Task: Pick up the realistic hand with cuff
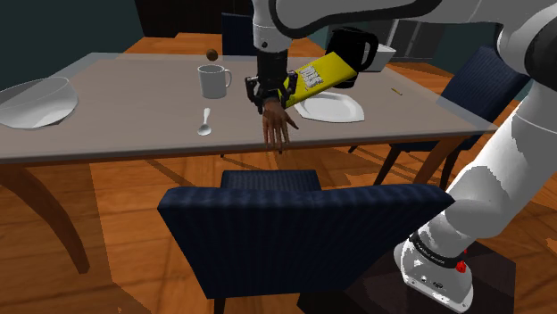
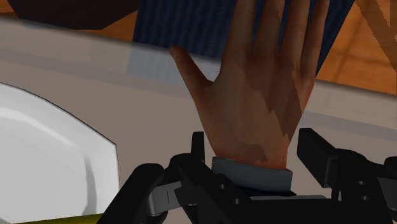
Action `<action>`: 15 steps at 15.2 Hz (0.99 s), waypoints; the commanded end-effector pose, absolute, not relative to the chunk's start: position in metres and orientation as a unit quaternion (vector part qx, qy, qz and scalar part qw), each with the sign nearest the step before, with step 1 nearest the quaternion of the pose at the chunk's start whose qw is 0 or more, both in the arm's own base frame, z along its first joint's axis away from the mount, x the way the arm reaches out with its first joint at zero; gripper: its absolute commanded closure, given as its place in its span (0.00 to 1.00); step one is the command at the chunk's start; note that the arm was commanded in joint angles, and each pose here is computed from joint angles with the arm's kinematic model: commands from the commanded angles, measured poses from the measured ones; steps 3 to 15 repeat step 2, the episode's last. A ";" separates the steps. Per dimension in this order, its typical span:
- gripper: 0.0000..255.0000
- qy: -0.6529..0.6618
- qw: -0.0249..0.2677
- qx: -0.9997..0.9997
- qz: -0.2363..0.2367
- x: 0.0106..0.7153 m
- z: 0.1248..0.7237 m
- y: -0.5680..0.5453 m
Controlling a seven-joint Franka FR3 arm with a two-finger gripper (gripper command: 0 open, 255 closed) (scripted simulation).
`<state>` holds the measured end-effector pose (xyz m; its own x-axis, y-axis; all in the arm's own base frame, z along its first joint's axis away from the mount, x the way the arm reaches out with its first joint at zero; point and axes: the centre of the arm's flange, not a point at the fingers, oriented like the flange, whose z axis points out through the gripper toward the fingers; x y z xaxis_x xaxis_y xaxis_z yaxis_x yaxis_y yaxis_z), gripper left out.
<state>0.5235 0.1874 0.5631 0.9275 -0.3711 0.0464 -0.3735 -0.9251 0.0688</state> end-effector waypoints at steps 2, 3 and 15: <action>1.00 -0.190 0.038 0.981 0.016 0.523 0.569 0.187; 1.00 -0.190 0.038 0.981 0.016 0.523 0.569 0.187; 1.00 -0.190 0.038 0.981 0.016 0.523 0.569 0.187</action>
